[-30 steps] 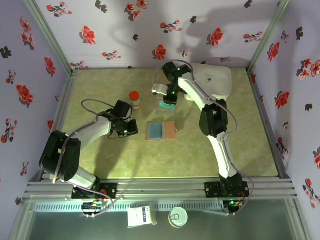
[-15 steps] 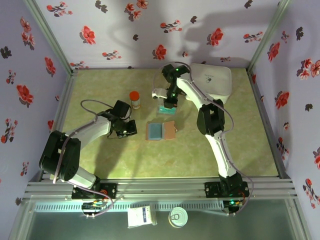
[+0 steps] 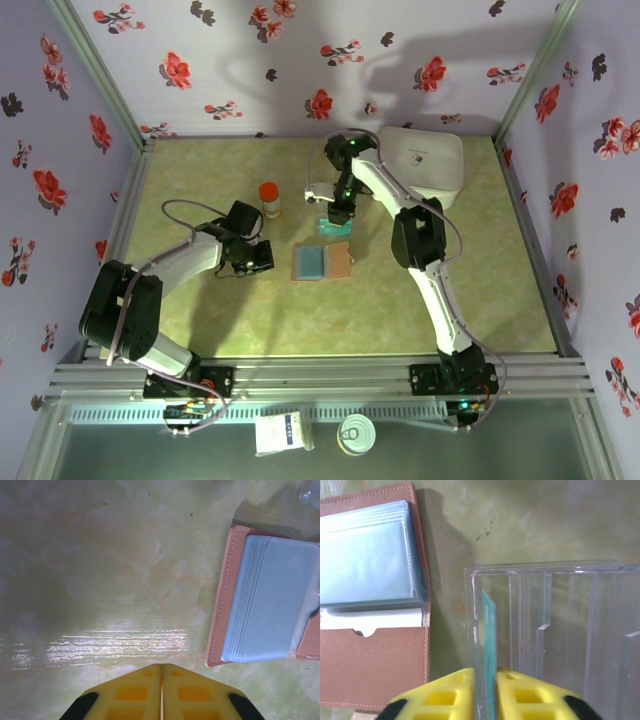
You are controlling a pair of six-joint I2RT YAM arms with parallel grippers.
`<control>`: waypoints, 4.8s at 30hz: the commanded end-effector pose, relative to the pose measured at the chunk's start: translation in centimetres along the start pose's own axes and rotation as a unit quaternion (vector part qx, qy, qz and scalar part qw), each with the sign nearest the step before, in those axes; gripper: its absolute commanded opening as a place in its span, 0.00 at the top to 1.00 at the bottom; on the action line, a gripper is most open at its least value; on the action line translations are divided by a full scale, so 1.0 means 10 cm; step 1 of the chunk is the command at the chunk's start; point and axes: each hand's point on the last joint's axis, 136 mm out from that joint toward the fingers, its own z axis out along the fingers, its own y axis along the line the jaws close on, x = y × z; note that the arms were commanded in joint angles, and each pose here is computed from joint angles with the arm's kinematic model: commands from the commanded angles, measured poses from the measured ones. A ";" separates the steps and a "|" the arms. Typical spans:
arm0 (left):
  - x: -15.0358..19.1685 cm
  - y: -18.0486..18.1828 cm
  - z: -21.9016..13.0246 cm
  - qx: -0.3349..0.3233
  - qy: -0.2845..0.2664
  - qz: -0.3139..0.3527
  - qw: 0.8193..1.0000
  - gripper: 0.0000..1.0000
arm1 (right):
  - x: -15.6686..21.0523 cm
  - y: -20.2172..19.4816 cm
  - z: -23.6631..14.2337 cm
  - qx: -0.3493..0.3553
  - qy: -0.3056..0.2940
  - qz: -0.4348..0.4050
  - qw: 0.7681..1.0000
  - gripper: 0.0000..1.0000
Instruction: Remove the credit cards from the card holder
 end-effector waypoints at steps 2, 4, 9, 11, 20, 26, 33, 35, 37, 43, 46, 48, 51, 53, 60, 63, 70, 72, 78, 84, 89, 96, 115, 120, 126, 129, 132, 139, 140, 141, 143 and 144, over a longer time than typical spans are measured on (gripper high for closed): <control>-0.07 -0.02 -0.04 0.000 -0.004 0.003 1.000 0.92 | -0.11 -0.03 -0.36 0.040 -0.027 0.002 0.999 0.74; -0.09 -0.03 -0.04 0.001 -0.005 0.004 1.000 0.92 | -0.15 -0.10 -0.50 0.072 -0.035 0.008 0.997 0.74; -0.13 -0.09 -0.01 0.013 -0.005 0.004 1.000 0.91 | -0.21 -0.08 -0.72 0.111 -0.060 0.029 0.992 0.77; -0.14 -0.12 0.02 0.018 -0.006 0.003 1.000 0.91 | -0.23 -0.08 -0.77 0.126 -0.069 0.044 0.989 0.80; -0.18 -0.30 0.18 0.039 0.006 0.010 0.999 0.91 | -0.35 -0.08 -0.81 0.198 -0.169 0.298 0.919 0.80; -0.20 -0.47 0.28 0.045 0.015 0.027 0.999 0.92 | -0.30 0.15 -0.58 0.226 -0.215 0.474 0.823 0.74; -0.18 -0.45 0.33 0.039 0.016 0.028 0.999 0.92 | -0.11 0.28 -0.17 0.220 -0.204 0.582 0.756 0.61; -0.17 -0.44 0.34 0.038 0.015 0.028 0.999 0.91 | -0.12 0.26 -0.10 0.215 -0.210 0.588 0.751 0.54; -0.16 -0.42 0.34 0.037 0.016 0.027 0.999 0.92 | -0.09 0.21 -0.04 0.226 -0.201 0.593 0.746 0.53; -0.14 -0.39 0.34 0.035 0.016 0.025 0.999 0.92 | 0.02 0.05 0.03 0.268 -0.176 0.598 0.735 0.46; -0.13 -0.39 0.35 0.036 0.015 0.023 0.999 0.92 | 0.07 -0.02 0.03 0.285 -0.168 0.602 0.727 0.47; -0.13 -0.39 0.35 0.037 0.015 0.022 0.999 0.92 | 0.06 -0.06 0.05 0.289 -0.168 0.602 0.725 0.49; -0.13 -0.39 0.35 0.036 0.015 0.022 0.999 0.92 | 0.04 -0.14 0.07 0.294 -0.170 0.604 0.721 0.51; -0.13 -0.39 0.35 0.036 0.016 0.023 0.999 0.92 | 0.03 -0.18 0.07 0.297 -0.173 0.605 0.718 0.52; -0.13 -0.42 0.37 0.043 0.018 0.024 0.999 0.92 | -0.07 -0.17 -0.14 0.294 -0.192 0.597 0.721 0.55; -0.13 -0.47 0.38 0.048 0.021 0.028 0.998 0.93 | -0.14 -0.01 -0.27 0.267 -0.209 0.596 0.728 0.55; -0.11 -0.51 0.47 0.047 0.030 0.034 0.998 0.95 | -0.27 0.56 -0.15 0.138 -0.212 0.615 0.747 0.59; -0.09 -0.51 0.48 0.048 0.032 0.035 0.998 0.96 | -0.34 0.73 -0.06 0.088 -0.217 0.614 0.754 0.60; -0.06 -0.49 0.56 0.045 0.041 0.036 0.997 0.96 | -0.48 1.05 0.15 -0.014 -0.232 0.614 0.754 0.64; -0.02 -0.40 0.63 0.028 0.054 0.037 0.997 0.97 | -0.49 1.11 0.36 -0.035 -0.215 0.614 0.759 0.71; 0.00 -0.38 0.64 0.022 0.058 0.038 0.997 0.97 | -0.45 1.05 0.49 -0.027 -0.196 0.614 0.764 0.75; -0.01 -0.33 0.64 0.008 0.056 0.039 0.998 0.97 | -0.28 0.99 0.59 0.009 -0.170 0.622 0.764 0.75; -0.04 -0.29 0.64 -0.002 0.055 0.039 0.998 0.98 | -0.03 0.90 0.51 -0.019 -0.205 0.643 0.738 0.79; -0.09 -0.35 0.56 0.006 0.045 0.038 0.998 0.98 | 0.00 0.88 0.53 -0.029 -0.208 0.645 0.735 0.82; -0.21 -0.60 0.30 0.042 0.019 0.038 0.998 0.92 | 0.03 0.89 0.57 -0.035 -0.210 0.646 0.733 0.85; -0.23 -0.78 0.22 0.074 0.014 0.040 0.996 0.85 | 0.04 0.90 0.58 -0.036 -0.211 0.647 0.732 0.85; -0.23 -0.95 0.23 0.105 0.018 0.038 0.994 0.79 | 0.04 0.90 0.59 -0.039 -0.214 0.648 0.730 0.85; -0.22 -1.03 0.40 0.114 0.035 0.032 0.992 0.68 | 0.05 0.90 0.58 -0.041 -0.218 0.648 0.728 0.85; -0.21 -1.03 0.42 0.113 0.037 0.032 0.992 0.67 | 0.05 0.90 0.58 -0.042 -0.219 0.648 0.728 0.85; -0.21 -1.04 0.43 0.115 0.038 0.034 0.992 0.67 | 0.04 0.90 0.59 -0.044 -0.219 0.648 0.728 0.85; -0.20 -1.05 0.47 0.116 0.042 0.034 0.992 0.68 | 0.03 0.91 0.60 -0.048 -0.220 0.648 0.727 0.85; -0.20 -1.06 0.49 0.117 0.044 0.034 0.992 0.67 | 0.03 0.91 0.60 -0.050 -0.221 0.648 0.727 0.85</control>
